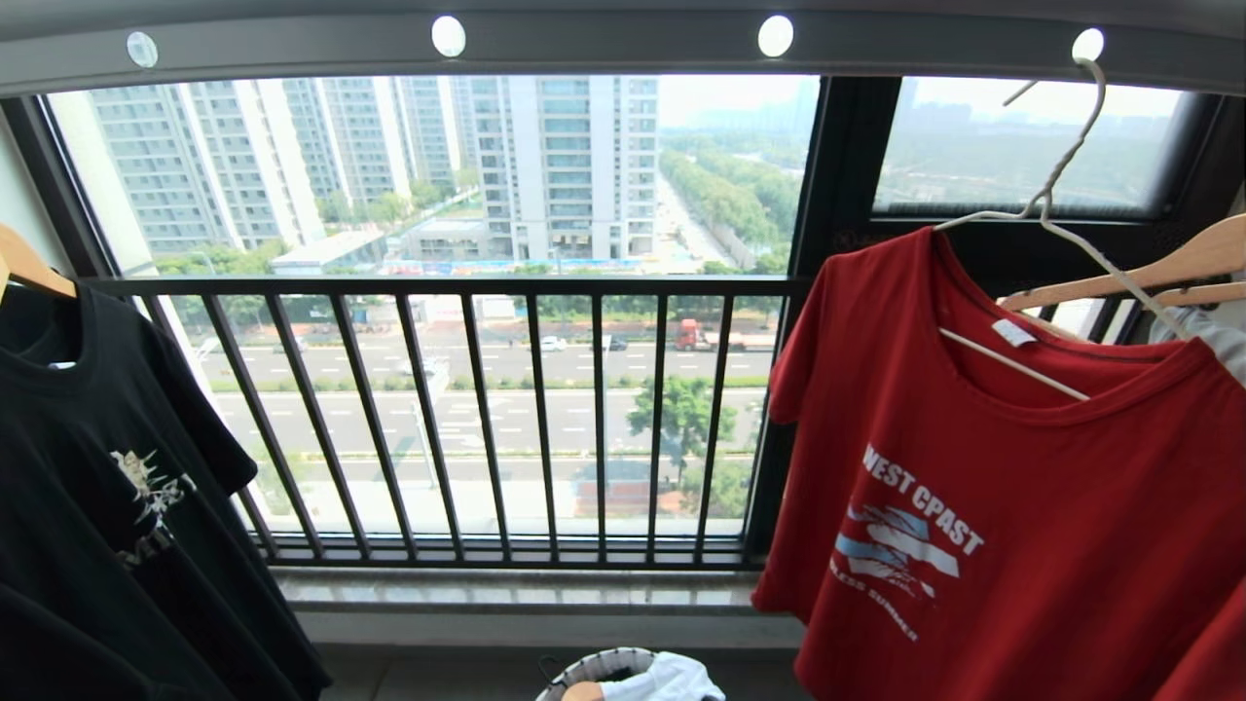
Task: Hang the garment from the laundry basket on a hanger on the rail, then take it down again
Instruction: Take the clothes off the clothes rack
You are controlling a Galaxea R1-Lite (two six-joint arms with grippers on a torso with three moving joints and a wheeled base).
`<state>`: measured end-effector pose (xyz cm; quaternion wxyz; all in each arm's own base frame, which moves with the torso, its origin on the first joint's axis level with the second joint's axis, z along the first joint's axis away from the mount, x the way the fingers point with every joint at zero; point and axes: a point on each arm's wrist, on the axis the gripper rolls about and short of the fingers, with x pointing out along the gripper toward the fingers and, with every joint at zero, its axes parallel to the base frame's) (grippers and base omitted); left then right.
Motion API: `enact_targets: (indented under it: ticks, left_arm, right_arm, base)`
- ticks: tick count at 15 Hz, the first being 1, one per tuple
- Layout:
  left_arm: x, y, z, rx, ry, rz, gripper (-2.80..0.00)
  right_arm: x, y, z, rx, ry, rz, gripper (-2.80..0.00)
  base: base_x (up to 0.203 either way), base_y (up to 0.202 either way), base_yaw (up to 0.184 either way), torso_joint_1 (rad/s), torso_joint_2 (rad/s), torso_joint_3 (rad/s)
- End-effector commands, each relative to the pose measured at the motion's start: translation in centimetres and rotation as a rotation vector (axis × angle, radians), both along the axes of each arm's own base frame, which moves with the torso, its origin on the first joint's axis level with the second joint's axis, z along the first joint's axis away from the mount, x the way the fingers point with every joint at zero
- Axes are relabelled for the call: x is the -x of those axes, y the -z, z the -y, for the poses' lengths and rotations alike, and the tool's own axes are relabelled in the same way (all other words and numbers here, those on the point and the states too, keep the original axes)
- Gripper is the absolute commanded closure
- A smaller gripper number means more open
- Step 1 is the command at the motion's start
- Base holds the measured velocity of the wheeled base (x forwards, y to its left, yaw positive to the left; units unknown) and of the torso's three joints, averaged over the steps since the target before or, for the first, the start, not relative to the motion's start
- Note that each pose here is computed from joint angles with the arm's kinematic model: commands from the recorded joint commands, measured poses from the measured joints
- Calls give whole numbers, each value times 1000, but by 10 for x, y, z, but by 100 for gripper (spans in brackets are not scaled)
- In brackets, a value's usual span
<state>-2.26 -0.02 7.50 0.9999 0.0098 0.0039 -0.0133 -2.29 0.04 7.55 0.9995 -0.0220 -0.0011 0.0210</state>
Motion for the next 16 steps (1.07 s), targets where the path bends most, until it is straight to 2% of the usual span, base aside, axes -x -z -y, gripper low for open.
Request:
enact_targets:
  ticks: [1, 16]
  left_arm:
    - [0, 1, 0, 0, 0, -2, 0]
    - [0, 1, 0, 0, 1, -1, 0]
  right_arm:
    - [0, 0, 0, 0, -1, -1, 0]
    - [0, 0, 0, 0, -1, -1, 0]
  base:
    - [0, 0, 0, 0, 0, 0]
    - [0, 0, 0, 0, 0, 0]
